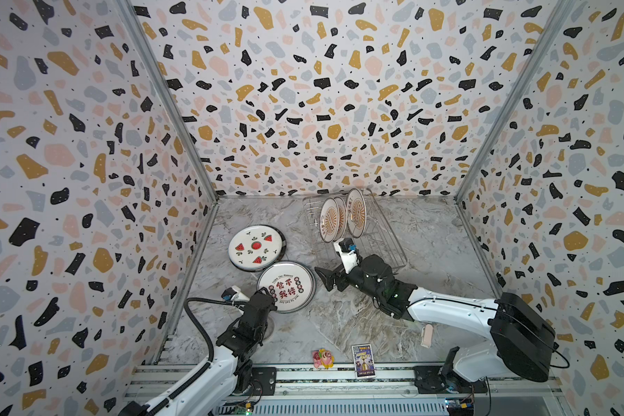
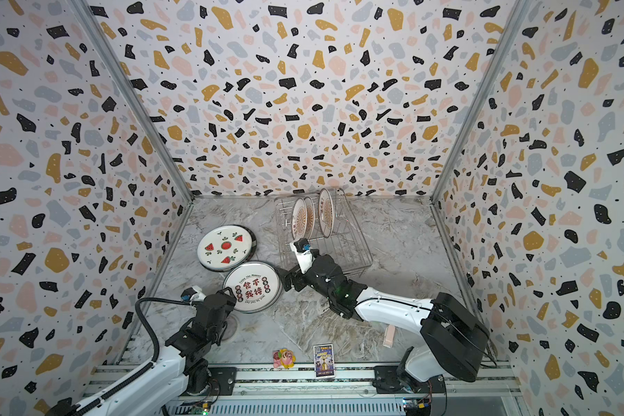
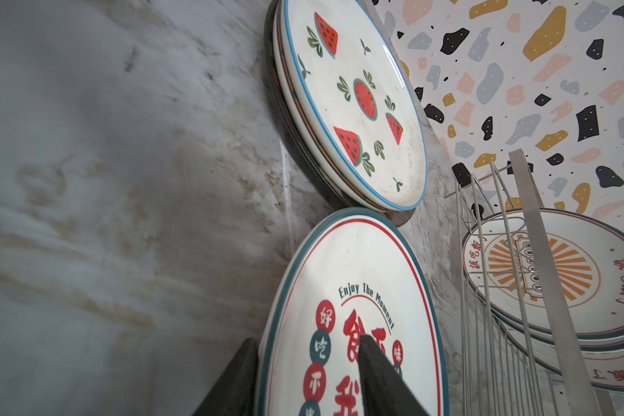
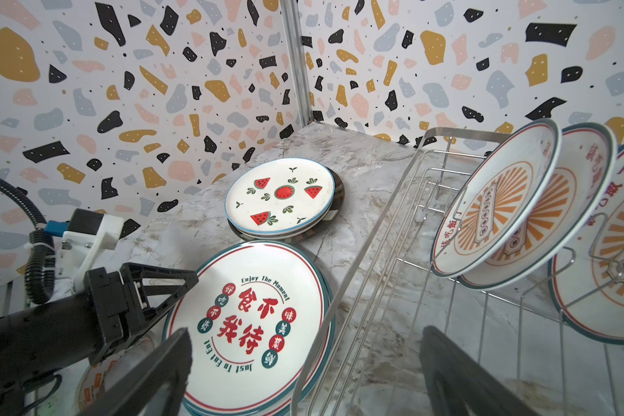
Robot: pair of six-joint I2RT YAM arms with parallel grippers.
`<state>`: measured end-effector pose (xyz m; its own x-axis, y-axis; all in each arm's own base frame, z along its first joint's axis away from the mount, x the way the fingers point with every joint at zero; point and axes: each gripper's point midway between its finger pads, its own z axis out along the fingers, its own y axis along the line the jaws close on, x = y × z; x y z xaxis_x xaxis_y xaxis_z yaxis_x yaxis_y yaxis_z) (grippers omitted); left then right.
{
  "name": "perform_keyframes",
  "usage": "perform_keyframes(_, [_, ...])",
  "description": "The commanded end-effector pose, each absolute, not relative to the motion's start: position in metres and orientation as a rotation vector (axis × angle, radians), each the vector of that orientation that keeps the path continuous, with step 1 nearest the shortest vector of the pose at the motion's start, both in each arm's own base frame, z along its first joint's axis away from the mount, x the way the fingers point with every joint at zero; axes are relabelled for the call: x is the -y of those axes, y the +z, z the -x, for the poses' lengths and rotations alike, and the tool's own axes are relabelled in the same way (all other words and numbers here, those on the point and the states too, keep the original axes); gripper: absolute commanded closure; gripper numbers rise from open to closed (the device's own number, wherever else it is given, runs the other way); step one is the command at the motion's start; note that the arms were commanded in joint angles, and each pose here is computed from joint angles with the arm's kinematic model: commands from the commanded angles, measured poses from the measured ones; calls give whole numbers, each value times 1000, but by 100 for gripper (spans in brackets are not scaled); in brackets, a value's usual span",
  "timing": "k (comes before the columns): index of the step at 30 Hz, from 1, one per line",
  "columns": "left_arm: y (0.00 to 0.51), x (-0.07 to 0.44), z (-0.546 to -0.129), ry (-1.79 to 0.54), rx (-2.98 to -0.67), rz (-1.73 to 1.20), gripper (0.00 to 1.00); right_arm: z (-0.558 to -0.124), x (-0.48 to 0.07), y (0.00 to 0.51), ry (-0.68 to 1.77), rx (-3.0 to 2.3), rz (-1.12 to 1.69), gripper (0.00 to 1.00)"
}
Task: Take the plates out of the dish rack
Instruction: 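Open the left gripper off the stacked plate while the right gripper enters the rack, then close the right gripper on the rim of a sunburst plate in the rack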
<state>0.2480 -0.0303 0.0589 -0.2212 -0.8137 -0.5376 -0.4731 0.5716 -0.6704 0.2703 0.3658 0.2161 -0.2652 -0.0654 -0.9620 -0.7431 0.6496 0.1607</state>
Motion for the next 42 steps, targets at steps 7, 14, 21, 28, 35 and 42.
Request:
perform_keyframes(7, [97, 23, -261, -431, -1757, 1020, 24, -270, -356, 240, 744, -1675, 616, 1])
perform_keyframes(14, [132, 27, -271, -465, -1689, 942, 0, -287, -339, 250, 744, -1668, 548, 1])
perform_keyframes(21, [184, 75, -293, -692, -1635, 699, 0, -335, -305, 258, 677, -1724, 443, 1])
perform_keyframes(28, [230, 121, -300, -824, -1546, 402, 0, -379, -263, 257, 618, -1758, 337, 1])
perform_keyframes(35, [266, 150, -295, -880, -1455, 198, 0, -416, -234, 265, 631, -1755, 263, 1])
perform_keyframes(42, [289, 181, -304, -958, -1432, 67, 0, -459, -226, 263, 541, -1793, 202, 1])
